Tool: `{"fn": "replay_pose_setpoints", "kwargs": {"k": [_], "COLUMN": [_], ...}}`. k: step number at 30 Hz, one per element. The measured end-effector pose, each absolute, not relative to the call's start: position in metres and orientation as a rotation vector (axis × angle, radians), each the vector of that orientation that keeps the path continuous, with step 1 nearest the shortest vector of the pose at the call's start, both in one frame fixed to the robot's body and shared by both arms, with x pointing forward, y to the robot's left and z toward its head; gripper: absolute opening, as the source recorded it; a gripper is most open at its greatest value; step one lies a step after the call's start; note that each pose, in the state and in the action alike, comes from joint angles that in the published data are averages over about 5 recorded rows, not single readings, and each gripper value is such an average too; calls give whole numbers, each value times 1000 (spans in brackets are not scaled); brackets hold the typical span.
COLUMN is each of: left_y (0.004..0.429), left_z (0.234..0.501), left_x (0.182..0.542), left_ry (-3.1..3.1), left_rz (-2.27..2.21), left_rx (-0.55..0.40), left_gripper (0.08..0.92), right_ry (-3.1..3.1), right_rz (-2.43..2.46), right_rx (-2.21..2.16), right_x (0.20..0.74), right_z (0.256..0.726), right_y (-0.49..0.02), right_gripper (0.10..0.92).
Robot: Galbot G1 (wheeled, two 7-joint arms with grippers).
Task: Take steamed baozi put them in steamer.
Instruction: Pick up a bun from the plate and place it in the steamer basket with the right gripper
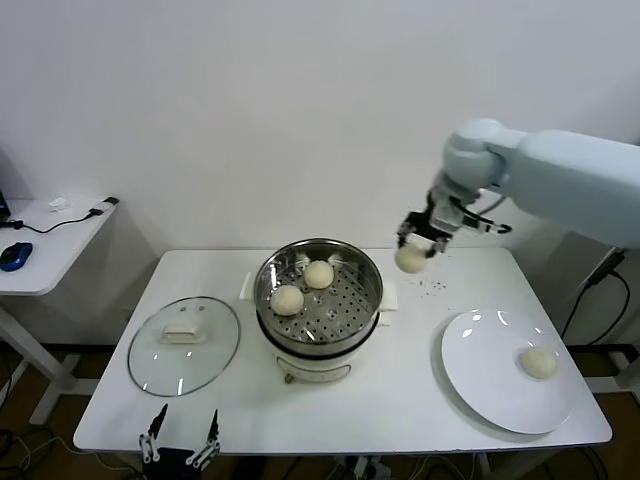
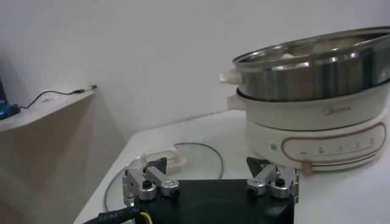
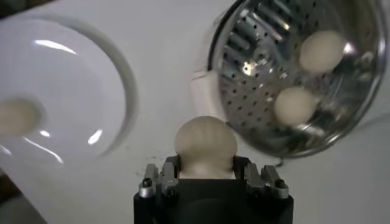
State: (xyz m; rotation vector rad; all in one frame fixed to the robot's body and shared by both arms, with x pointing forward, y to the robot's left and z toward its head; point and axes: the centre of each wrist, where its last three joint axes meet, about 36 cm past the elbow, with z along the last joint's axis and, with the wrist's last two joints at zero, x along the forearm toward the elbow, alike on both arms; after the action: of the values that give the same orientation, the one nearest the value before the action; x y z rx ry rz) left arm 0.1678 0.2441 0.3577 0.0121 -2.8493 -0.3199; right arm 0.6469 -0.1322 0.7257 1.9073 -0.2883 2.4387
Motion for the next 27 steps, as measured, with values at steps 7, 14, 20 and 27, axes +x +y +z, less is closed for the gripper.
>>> {"fn": "replay_pose_setpoints", "kwargs": {"k": [7,14,20,27], "left_y": [247,252,257,261], "left_z": [360,358,358,359], "left_x": [169,165,163,162], "left_ry": [-2854,-2848,-2845,-2845], "left_rz": [-330,-333,-332,-337], "left_rx": [4,9,18,25], "left_gripper": [823,823,823,823], "right_ry": [-48,62,99,109], "right_rz": [2482,2451,2397,2334], "right_rx": [2035,2133,2196,2235], "right_x": [640,632,625,621], "right_z": [691,652,623,601], "right_y": [-56,-15,1,6], "right_gripper": [569,569,569,574]}}
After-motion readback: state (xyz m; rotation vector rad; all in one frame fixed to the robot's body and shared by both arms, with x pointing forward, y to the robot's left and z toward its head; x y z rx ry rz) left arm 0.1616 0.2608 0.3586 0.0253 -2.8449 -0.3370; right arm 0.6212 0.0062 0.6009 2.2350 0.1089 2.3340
